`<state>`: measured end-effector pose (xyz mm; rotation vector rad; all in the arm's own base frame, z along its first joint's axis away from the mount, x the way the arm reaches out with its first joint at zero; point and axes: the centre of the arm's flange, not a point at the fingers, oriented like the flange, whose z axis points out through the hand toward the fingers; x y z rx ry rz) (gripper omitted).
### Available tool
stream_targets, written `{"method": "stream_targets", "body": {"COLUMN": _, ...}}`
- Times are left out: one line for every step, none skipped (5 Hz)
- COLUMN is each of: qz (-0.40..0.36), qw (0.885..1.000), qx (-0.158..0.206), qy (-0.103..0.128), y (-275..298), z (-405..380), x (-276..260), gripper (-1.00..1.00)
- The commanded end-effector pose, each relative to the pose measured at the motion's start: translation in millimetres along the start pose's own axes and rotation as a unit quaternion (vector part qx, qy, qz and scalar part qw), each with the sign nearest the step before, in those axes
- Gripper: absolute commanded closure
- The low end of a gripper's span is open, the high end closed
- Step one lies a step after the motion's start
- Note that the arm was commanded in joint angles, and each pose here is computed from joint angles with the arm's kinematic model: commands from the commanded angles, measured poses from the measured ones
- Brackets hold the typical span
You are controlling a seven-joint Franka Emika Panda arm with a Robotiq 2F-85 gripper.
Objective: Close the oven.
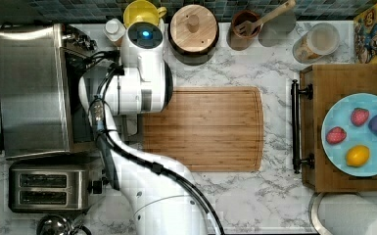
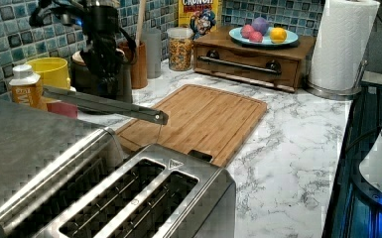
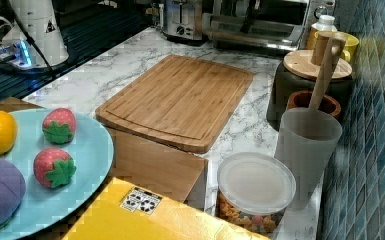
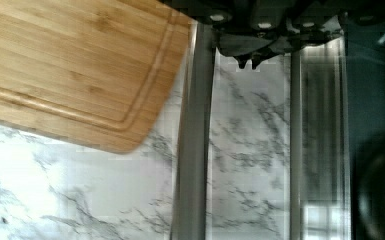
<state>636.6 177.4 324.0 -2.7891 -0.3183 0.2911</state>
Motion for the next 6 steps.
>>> {"method": "stream_targets", "body": {"qz": -0.116, "qw": 0.986, "qx": -0.057, "qy": 0.108, "y": -281, "z": -72, "x": -30, "gripper": 1.0}}
{"method": "stream_targets", "body": {"qz": -0.078, "qw": 0.982, "qx": -0.125, "qy": 0.115, "y": -290, "z": -66, "x": -23, "gripper": 1.0}}
{"method": "stream_targets", "body": {"qz": -0.06, "qw": 0.969, "qx": -0.146, "qy": 0.192, "y": -292, "z": -77, "x": -36, "gripper": 1.0}}
{"method": "stream_targets", "body": {"qz": -0.046, "qw": 0.961, "qx": -0.194, "qy": 0.189, "y": -301, "z": -87, "x": -28, "gripper": 1.0}}
{"method": "stream_targets", "body": {"qz": 0.019, "qw": 0.952, "qx": -0.198, "qy": 0.232, "y": -287, "z": -104, "x": -28, "gripper": 1.0}}
{"method": "stream_targets", "body": {"qz": 0.025, "qw": 0.956, "qx": -0.132, "qy": 0.261, "y": -275, "z": -140, "x": -51, "gripper": 1.0}}
